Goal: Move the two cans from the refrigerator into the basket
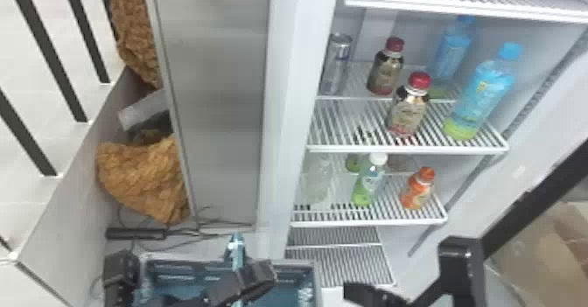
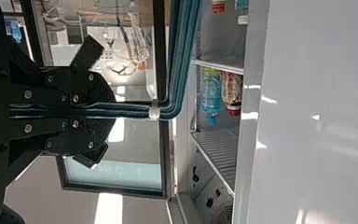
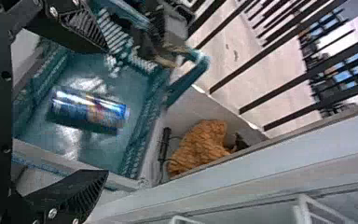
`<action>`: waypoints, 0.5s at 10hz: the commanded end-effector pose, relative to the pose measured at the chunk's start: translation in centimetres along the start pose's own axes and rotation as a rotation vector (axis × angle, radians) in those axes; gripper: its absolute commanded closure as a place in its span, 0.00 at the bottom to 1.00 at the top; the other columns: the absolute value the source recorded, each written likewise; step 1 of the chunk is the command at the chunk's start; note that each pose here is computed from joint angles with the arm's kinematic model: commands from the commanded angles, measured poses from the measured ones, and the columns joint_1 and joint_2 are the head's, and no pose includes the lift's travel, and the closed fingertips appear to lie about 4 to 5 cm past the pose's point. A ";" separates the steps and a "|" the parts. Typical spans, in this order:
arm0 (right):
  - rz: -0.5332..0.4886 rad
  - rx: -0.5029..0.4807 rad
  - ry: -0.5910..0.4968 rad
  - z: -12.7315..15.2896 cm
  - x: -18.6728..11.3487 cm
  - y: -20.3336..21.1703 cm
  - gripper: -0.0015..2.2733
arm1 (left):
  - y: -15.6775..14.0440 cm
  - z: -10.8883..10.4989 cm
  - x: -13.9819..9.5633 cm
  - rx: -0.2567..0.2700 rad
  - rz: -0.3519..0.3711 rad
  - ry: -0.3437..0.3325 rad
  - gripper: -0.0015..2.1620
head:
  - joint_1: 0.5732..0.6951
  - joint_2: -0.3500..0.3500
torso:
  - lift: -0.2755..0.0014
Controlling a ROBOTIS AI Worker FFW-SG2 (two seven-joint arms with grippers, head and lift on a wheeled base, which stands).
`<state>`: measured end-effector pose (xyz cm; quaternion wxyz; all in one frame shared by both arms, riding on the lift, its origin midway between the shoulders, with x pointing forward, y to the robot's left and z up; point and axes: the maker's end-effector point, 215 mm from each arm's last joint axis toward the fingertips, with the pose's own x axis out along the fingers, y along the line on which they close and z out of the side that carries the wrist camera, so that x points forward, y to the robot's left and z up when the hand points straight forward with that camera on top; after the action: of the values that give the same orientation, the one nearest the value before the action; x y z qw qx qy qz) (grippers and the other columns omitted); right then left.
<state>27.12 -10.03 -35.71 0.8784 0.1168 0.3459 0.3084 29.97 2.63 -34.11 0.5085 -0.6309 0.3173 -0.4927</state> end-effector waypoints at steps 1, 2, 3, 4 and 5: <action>-0.038 -0.049 -0.097 3.2 -0.9 -0.9 0.05 | 0.0 0.0 0.0 0.000 0.000 0.000 0.55 | 1.00 0.28 | 0.88; -0.086 -0.098 -0.173 5.8 -2.0 -2.0 0.05 | 0.0 0.0 0.0 0.000 0.000 0.000 0.55 | 1.00 0.27 | 0.88; -0.157 -0.148 -0.249 8.5 -3.6 -3.7 0.05 | 0.0 0.1 -0.1 0.001 0.000 -0.002 0.55 | 1.00 0.24 | 0.88; -0.223 -0.174 -0.308 10.5 -4.9 -5.4 0.05 | 0.0 0.1 -0.1 0.001 0.000 -0.002 0.55 | 1.00 0.20 | 0.88; -0.261 -0.194 -0.358 12.1 -5.7 -6.0 0.05 | 0.0 0.1 -0.1 0.001 0.000 -0.002 0.55 | 1.00 0.15 | 0.88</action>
<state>34.45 -17.77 -27.19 0.9612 0.0435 0.1806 0.2038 29.99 2.67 -34.12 0.5088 -0.6311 0.3170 -0.4923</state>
